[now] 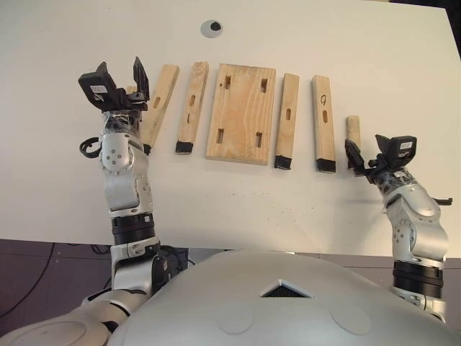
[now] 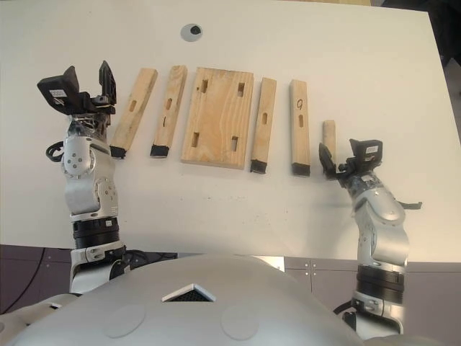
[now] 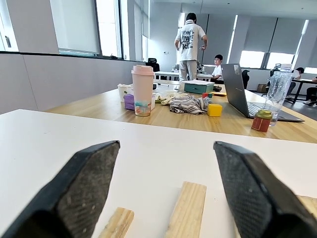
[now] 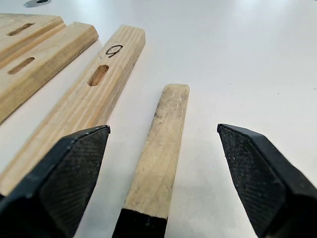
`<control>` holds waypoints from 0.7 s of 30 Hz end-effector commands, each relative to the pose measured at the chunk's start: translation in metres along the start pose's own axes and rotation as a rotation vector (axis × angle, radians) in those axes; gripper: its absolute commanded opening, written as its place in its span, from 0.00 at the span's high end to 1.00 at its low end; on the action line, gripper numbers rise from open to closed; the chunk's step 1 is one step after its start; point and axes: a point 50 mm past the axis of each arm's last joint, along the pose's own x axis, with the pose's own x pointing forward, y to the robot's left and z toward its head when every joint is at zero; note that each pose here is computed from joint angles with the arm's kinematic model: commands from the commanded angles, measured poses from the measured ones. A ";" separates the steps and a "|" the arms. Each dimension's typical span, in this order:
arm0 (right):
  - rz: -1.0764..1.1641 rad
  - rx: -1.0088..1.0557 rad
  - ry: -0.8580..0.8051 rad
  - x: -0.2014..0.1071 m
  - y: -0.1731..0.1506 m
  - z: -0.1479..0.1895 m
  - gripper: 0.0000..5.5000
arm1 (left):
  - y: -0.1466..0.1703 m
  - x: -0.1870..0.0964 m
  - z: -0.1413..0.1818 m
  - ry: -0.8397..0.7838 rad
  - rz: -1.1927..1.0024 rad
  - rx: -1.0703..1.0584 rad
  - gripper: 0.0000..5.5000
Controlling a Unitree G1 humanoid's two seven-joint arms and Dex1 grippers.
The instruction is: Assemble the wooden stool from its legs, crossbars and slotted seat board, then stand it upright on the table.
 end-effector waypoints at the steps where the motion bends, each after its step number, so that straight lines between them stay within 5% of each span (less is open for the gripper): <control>1: -0.007 0.010 0.093 0.000 0.000 -0.015 0.38 | 0.001 0.001 0.002 -0.010 0.016 -0.002 0.36; 11: -0.059 0.016 0.168 0.001 -0.009 -0.028 0.75 | 0.001 0.005 0.006 -0.025 0.017 0.001 0.36; 14: -0.056 0.013 0.164 0.005 -0.016 -0.023 0.76 | -0.001 0.008 0.011 -0.045 0.010 0.007 0.36; 18: 0.010 0.013 -0.167 0.027 -0.009 0.054 0.76 | -0.032 0.010 0.026 -0.015 -0.242 -0.072 0.36; 21: 0.218 -0.079 -0.495 0.042 0.027 0.125 0.76 | -0.067 0.009 0.051 0.027 -0.513 -0.291 0.36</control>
